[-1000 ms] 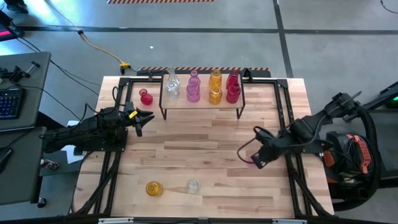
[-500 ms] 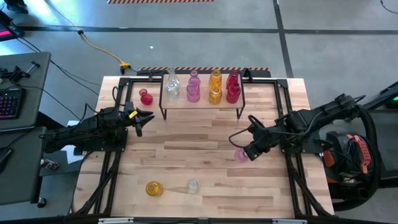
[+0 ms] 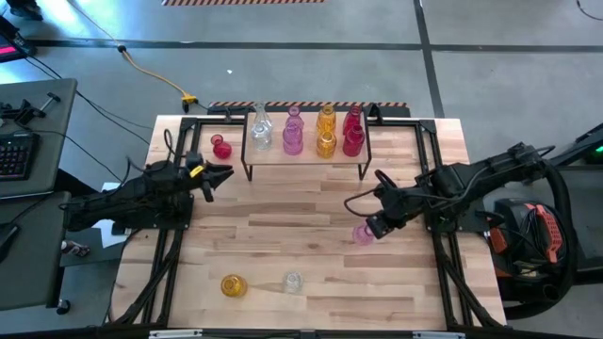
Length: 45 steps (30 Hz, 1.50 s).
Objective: Sort vases onto shelf
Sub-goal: Put the purple vase on the shelf aligned with the other purple vase
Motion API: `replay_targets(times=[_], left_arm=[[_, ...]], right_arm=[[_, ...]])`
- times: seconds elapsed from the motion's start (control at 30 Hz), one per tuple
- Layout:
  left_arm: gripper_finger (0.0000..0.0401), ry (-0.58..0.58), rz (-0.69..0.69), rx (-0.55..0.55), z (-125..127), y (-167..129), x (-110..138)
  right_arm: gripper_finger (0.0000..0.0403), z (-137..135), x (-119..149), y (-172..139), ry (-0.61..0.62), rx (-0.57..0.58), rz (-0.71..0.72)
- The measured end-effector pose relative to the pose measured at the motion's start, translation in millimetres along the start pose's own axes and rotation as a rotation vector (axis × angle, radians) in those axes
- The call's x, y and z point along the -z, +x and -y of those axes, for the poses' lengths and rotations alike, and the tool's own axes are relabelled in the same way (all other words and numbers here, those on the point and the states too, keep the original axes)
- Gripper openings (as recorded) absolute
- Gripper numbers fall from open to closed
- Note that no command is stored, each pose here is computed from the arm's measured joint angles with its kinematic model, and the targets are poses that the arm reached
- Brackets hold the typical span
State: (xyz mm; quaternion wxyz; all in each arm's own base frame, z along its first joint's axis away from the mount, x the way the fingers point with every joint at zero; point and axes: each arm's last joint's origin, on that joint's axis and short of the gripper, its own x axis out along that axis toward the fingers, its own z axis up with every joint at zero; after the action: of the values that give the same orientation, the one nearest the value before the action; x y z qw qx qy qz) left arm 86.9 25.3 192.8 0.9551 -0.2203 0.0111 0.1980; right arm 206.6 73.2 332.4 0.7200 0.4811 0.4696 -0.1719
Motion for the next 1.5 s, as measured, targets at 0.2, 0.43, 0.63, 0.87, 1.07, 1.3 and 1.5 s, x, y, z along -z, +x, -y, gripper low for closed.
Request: replay_targets(times=[0.2,0.43,0.63,0.87,1.07,1.3,1.5], left_arm=[[0.0095,-0.065,0.111,0.108,8.0,1.4,-13.1],[0.0112,-0.058,0.260,0.298,20.8,2.9,-32.0],[0.0150,-0.084,0.197,0.396,25.4,11.6,-31.1],[0.0198,-0.148,0.138,0.439,28.4,25.1,-29.1],[0.0228,-0.191,0.127,0.498,33.2,36.3,-29.3],[0.0231,-0.167,0.046,0.508,44.7,53.7,-27.3],[0.0228,-0.007,0.037,0.554,68.5,71.0,-39.3]], right_arm=[[0.0000,-0.5,-5.3,-0.1,0.022,-0.014,0.013],[0.0000,-6.5,-12.6,3.0,0.028,-0.066,0.040],[0.0000,-12.6,-18.5,17.4,0.020,-0.057,0.039],[0.0000,-26.0,-23.5,34.7,0.013,-0.110,0.052],[0.0000,-35.9,-28.5,46.3,0.014,-0.166,0.057],[0.0000,-47.0,-41.1,49.8,0.012,-0.287,0.075],[0.0000,-50.1,-53.5,45.3,-0.002,-0.355,0.096]])
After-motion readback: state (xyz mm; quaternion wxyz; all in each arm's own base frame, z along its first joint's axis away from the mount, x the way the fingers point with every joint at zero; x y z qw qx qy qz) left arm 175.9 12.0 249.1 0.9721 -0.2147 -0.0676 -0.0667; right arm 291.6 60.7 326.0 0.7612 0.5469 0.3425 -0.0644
